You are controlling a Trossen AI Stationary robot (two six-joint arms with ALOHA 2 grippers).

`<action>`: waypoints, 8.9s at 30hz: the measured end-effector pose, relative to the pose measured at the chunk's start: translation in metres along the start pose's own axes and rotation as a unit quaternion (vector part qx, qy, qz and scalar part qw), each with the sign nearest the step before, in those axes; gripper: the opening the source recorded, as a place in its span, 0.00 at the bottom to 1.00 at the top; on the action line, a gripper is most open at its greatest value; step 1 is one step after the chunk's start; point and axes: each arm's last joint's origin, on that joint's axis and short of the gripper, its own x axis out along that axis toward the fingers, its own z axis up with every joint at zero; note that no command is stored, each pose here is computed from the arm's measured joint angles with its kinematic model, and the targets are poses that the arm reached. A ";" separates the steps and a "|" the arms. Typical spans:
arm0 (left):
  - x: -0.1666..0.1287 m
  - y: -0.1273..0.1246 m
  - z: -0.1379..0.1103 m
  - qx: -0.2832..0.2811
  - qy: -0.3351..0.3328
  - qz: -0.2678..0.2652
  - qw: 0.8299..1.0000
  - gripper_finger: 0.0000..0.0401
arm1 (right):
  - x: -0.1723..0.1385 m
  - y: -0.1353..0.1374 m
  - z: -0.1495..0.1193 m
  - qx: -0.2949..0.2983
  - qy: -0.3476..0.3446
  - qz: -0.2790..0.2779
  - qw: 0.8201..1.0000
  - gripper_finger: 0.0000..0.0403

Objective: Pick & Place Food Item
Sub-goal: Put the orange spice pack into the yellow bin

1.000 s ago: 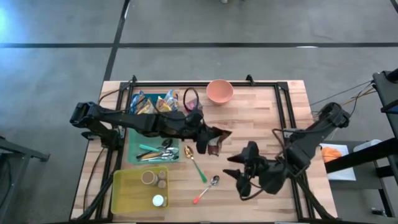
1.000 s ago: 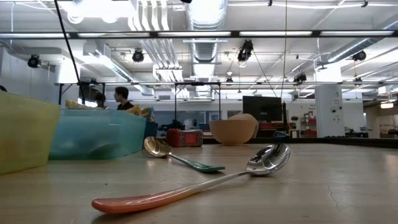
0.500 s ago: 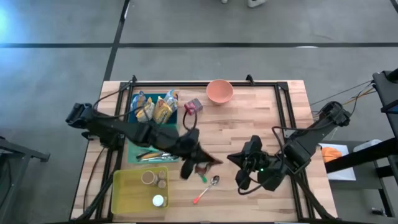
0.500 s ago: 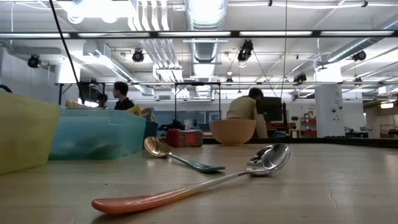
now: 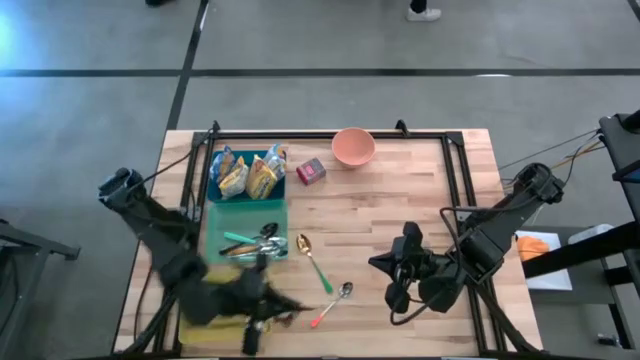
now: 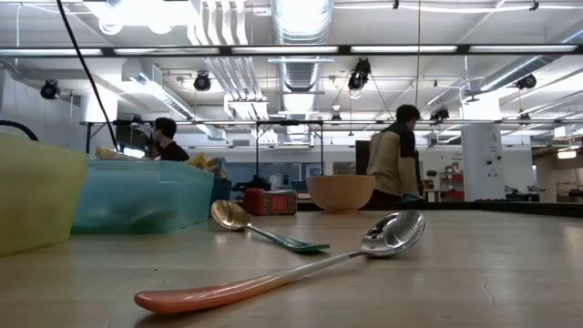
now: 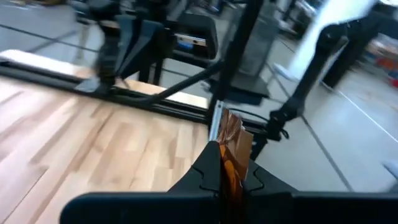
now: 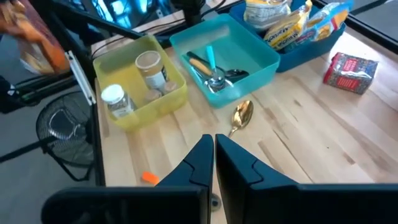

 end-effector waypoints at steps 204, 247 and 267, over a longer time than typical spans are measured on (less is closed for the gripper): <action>-0.068 0.039 -0.256 0.019 -0.036 0.142 0.989 0.01 | 0.261 0.092 -0.008 -0.093 0.108 0.090 0.986 0.42; -0.066 0.040 -0.267 0.015 0.058 0.120 0.991 0.05 | 0.258 0.093 -0.007 -0.100 0.122 0.104 0.982 0.42; -0.066 0.039 -0.268 -0.005 0.073 0.116 0.991 0.39 | 0.258 0.093 -0.009 -0.101 0.134 0.112 0.979 0.42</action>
